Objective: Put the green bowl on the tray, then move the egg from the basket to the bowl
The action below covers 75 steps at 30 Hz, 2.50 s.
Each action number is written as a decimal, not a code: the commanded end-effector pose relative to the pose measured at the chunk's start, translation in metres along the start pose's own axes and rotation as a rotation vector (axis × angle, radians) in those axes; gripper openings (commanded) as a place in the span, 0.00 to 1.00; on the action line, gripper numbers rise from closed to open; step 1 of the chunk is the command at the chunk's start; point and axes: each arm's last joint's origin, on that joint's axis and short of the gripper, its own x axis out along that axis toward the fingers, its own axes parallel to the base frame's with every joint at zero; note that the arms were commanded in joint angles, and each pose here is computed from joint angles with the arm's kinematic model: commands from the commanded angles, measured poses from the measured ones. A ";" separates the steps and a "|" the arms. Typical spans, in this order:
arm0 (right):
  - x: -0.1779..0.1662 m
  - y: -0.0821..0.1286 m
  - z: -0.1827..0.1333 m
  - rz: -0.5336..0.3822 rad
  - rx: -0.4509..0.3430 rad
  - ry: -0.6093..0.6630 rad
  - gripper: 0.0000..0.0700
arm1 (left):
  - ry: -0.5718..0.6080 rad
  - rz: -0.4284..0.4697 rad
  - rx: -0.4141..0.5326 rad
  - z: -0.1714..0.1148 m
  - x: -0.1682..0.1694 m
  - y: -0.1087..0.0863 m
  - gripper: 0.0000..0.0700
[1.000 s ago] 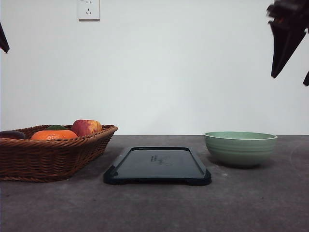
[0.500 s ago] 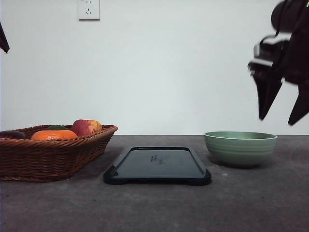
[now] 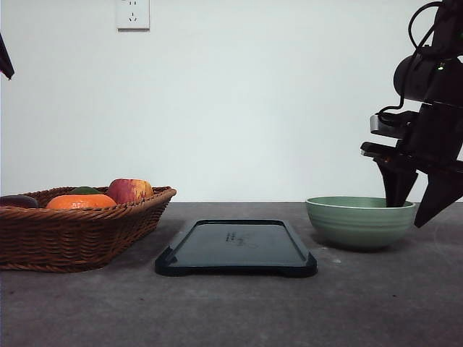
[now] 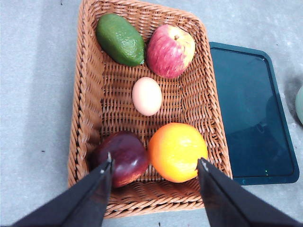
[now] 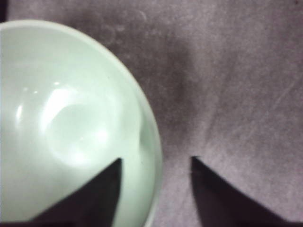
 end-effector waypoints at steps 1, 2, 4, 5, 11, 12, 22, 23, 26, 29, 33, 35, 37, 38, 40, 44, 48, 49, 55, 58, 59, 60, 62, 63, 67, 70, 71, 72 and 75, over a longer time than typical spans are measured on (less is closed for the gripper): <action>0.004 -0.001 0.006 0.000 0.000 -0.006 0.18 | -0.026 -0.013 0.019 0.007 -0.004 -0.003 0.50; 0.003 -0.001 0.005 0.000 0.000 -0.006 0.15 | -0.026 -0.013 0.019 0.007 -0.004 -0.003 0.50; 0.003 -0.001 0.005 0.000 0.002 0.000 0.08 | -0.026 -0.013 0.019 0.007 -0.004 -0.003 0.50; 0.003 -0.001 0.004 -0.001 0.003 0.006 0.04 | -0.026 -0.013 0.019 0.007 -0.004 -0.003 0.50; -0.007 0.001 0.008 -0.005 0.011 0.048 0.01 | -0.024 -0.012 0.018 0.007 -0.004 -0.003 0.50; -0.012 0.002 0.010 -0.005 0.012 0.054 0.01 | -0.023 -0.012 0.018 0.007 -0.004 -0.003 0.50; -0.075 0.032 0.041 0.010 -0.030 0.076 0.01 | -0.024 -0.012 0.018 0.007 -0.004 -0.003 0.50; -0.081 0.037 0.043 0.013 -0.040 0.071 0.01 | -0.024 -0.013 0.018 0.007 -0.004 -0.003 0.50; -0.097 0.055 0.049 0.030 -0.081 0.042 0.01 | -0.026 -0.013 0.019 0.007 -0.004 -0.003 0.50; -0.109 0.076 0.054 0.054 -0.135 -0.002 0.01 | -0.026 -0.013 0.019 0.007 -0.004 -0.003 0.50; -0.116 0.110 0.057 0.094 -0.218 -0.052 0.01 | -0.026 -0.013 0.019 0.007 -0.004 -0.003 0.50; -0.115 0.125 0.059 0.112 -0.253 -0.060 0.01 | -0.026 -0.013 0.019 0.007 -0.004 -0.003 0.50; -0.110 0.139 0.061 0.126 -0.281 -0.065 0.01 | -0.026 -0.013 0.019 0.007 -0.004 -0.003 0.50; -0.107 0.145 0.062 0.133 -0.294 -0.066 0.01 | -0.025 -0.013 0.019 0.007 -0.004 -0.003 0.50; -0.098 0.157 0.064 0.145 -0.311 -0.064 0.01 | -0.023 -0.012 0.018 0.007 -0.004 -0.003 0.50; -0.075 0.173 0.067 0.145 -0.332 -0.055 0.01 | -0.022 -0.012 0.018 0.007 -0.004 -0.003 0.50; -0.048 0.179 0.067 0.112 -0.342 -0.021 0.01 | -0.021 -0.012 0.018 0.006 -0.004 -0.003 0.50; -0.042 0.180 0.067 0.107 -0.342 -0.011 0.01 | -0.021 -0.012 0.018 0.006 -0.004 -0.003 0.50; -0.009 0.178 0.067 0.091 -0.336 0.048 0.01 | -0.022 -0.012 0.018 0.007 -0.004 -0.003 0.50; 0.005 0.176 0.067 0.083 -0.331 0.075 0.01 | -0.022 -0.012 0.018 0.007 -0.004 -0.003 0.50; 0.009 0.176 0.067 0.080 -0.330 0.084 0.01 | -0.022 -0.012 0.018 0.007 -0.004 -0.003 0.50; 0.013 0.176 0.067 0.078 -0.329 0.092 0.01 | -0.022 -0.012 0.018 0.007 -0.004 -0.003 0.50; 0.021 0.175 0.066 0.074 -0.327 0.110 0.01 | -0.022 -0.012 0.018 0.007 -0.004 -0.003 0.50; 0.024 0.174 0.065 0.073 -0.326 0.117 0.01 | -0.022 -0.012 0.018 0.007 -0.004 -0.003 0.50; 0.037 0.173 0.064 0.066 -0.323 0.145 0.01 | -0.021 -0.012 0.018 0.006 -0.004 -0.003 0.50; 0.042 0.172 0.063 0.062 -0.323 0.153 0.01 | -0.021 -0.012 0.018 0.006 -0.004 -0.003 0.50; 0.043 0.172 0.063 0.061 -0.323 0.155 0.01 | -0.021 -0.012 0.018 0.006 -0.004 -0.003 0.50; 0.043 0.172 0.063 0.060 -0.324 0.156 0.01 | -0.021 -0.012 0.017 0.006 -0.004 -0.003 0.50; 0.043 0.172 0.063 0.060 -0.326 0.156 0.03 | -0.019 -0.012 0.017 0.006 -0.004 -0.003 0.50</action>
